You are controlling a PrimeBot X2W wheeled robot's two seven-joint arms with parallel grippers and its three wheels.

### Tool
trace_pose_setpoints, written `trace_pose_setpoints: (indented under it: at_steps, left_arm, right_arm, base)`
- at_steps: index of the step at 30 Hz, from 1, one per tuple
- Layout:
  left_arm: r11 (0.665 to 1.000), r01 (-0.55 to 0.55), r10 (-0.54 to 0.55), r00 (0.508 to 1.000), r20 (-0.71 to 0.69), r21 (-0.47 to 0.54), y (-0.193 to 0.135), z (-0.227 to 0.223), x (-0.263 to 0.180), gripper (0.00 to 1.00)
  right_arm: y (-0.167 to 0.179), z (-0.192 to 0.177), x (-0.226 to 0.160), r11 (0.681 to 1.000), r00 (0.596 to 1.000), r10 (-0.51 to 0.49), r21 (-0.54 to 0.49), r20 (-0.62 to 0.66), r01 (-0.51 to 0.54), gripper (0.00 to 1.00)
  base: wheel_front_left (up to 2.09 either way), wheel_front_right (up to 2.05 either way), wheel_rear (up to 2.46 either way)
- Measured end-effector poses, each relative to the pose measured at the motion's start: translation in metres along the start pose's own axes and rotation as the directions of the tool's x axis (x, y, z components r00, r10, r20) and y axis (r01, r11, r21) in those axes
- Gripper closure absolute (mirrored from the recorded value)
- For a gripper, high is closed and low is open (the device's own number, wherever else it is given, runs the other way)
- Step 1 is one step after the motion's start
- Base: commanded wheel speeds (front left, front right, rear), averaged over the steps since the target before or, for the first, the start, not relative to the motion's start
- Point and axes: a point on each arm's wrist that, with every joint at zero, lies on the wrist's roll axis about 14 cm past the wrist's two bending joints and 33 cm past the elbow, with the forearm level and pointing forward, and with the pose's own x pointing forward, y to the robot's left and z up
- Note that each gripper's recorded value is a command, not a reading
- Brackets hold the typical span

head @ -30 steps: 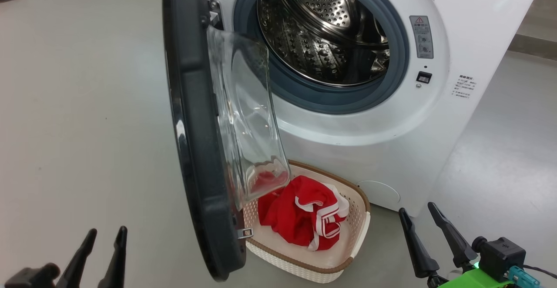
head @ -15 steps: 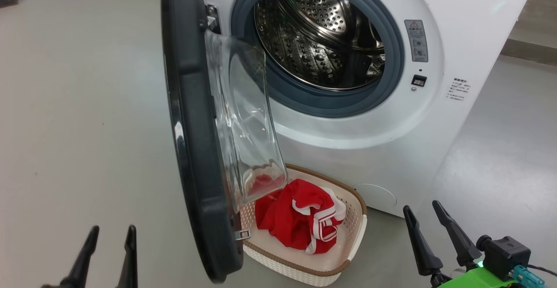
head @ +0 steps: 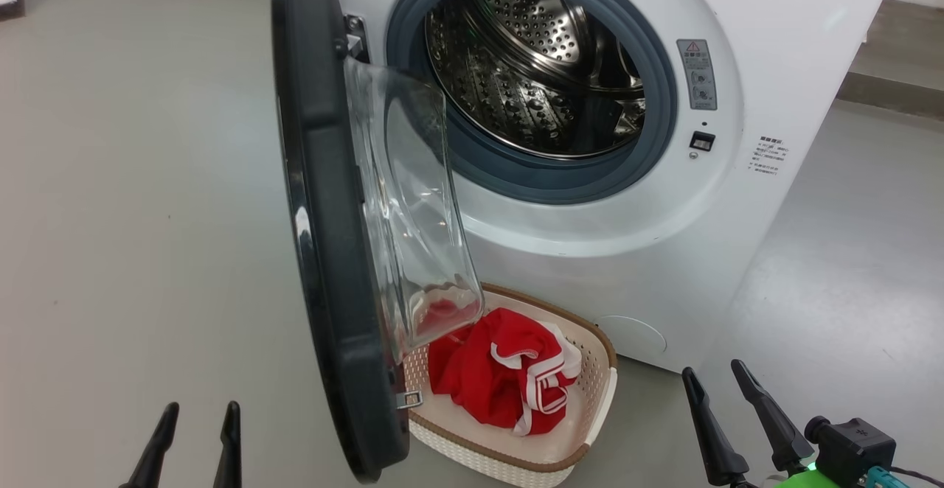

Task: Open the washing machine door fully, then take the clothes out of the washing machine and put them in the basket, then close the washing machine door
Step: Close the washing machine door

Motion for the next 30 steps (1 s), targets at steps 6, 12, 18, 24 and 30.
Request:
trace_pose_setpoints:
  at_steps: [6, 12, 18, 24, 30]
  left_arm:
    - [1.000, 0.006, -0.006, 1.000, -0.001, -0.006, -0.002, 0.000, 0.000, 0.00]
    - [1.000, 0.020, -0.020, 1.000, 0.002, -0.021, -0.008, 0.000, 0.001, 0.00]
    - [0.998, 0.031, -0.029, 0.999, 0.038, -0.056, -0.007, 0.012, 0.007, 0.55]
    - [0.993, 0.084, -0.073, 0.988, 0.136, -0.081, -0.004, 0.049, 0.031, 1.00]
    - [0.975, 0.141, -0.104, 0.972, 0.209, -0.174, -0.002, 0.081, 0.053, 1.00]
  right_arm:
    - [0.000, 0.000, 0.000, 1.000, 1.000, 0.001, 0.000, 0.001, -0.001, 0.00]
    - [0.000, -0.001, 0.001, 1.000, 1.000, 0.001, 0.002, -0.001, -0.001, 0.00]
    - [0.000, -0.001, 0.001, 1.000, 1.000, -0.001, 0.005, -0.003, 0.001, 0.00]
    - [-0.001, -0.002, 0.000, 1.000, 1.000, -0.008, 0.011, -0.002, 0.008, 0.00]
    - [-0.006, -0.002, -0.001, 1.000, 1.000, -0.024, 0.015, -0.002, 0.024, 0.00]
  base:
    - [0.00, 0.00, 0.00]
    - [0.00, 0.00, 0.00]
    - [0.00, 0.00, 0.00]
    - [0.00, 0.00, 0.00]
    - [0.00, 0.00, 0.00]
